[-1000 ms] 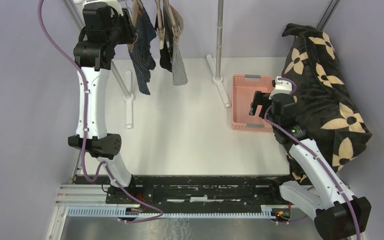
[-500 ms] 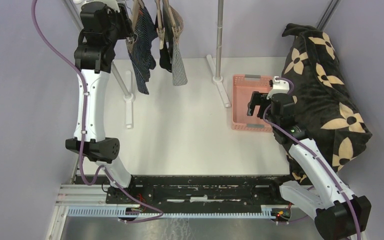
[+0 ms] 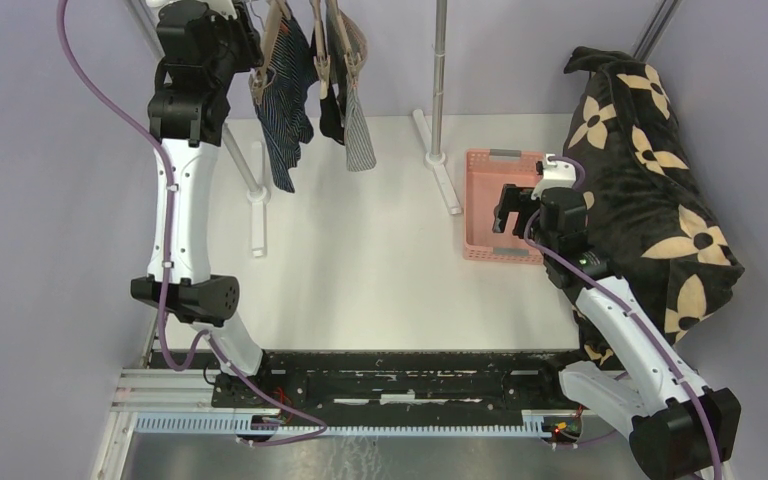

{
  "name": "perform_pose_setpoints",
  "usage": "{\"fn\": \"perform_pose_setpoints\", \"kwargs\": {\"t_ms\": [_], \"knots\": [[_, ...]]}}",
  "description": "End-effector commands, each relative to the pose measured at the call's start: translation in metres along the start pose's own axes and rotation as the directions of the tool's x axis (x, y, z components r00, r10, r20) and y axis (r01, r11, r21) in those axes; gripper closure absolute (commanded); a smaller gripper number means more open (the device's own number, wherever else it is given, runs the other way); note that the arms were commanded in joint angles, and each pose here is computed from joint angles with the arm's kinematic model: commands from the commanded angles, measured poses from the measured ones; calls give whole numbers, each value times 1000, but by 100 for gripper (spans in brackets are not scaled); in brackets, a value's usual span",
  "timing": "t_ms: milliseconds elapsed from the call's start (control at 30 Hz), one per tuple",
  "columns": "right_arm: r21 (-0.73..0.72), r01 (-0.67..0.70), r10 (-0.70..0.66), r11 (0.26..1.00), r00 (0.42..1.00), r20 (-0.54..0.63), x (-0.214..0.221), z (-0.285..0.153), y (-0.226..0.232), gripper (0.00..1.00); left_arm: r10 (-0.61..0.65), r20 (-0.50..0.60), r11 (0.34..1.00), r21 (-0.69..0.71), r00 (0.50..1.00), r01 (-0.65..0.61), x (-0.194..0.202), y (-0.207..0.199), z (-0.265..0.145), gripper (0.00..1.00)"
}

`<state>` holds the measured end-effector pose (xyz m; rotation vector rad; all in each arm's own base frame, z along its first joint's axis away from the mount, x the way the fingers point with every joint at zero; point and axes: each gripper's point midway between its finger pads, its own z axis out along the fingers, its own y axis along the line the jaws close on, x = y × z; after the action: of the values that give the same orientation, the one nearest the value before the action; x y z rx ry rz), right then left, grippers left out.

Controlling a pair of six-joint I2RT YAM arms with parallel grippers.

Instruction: Remove the underwear clipped to the hanger

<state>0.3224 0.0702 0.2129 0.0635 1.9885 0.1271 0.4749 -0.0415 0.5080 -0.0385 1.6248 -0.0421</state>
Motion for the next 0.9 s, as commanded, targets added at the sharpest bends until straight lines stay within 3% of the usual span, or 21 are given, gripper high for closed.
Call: {"fn": "perform_pose_setpoints", "kwargs": {"t_ms": [0, 433, 867], "knots": [[-22, 1, 0, 1000, 999, 47, -11, 0, 5, 0, 36, 37, 998, 43, 999, -38, -11, -6, 2, 50], [-39, 7, -5, 999, 999, 53, -14, 2, 9, 0, 49, -43, 994, 102, 998, -44, 15, -17, 15, 59], [-27, 5, -4, 1000, 998, 57, -13, 2, 6, 0, 57, -24, 995, 78, 998, -55, 13, -13, 20, 91]]}}
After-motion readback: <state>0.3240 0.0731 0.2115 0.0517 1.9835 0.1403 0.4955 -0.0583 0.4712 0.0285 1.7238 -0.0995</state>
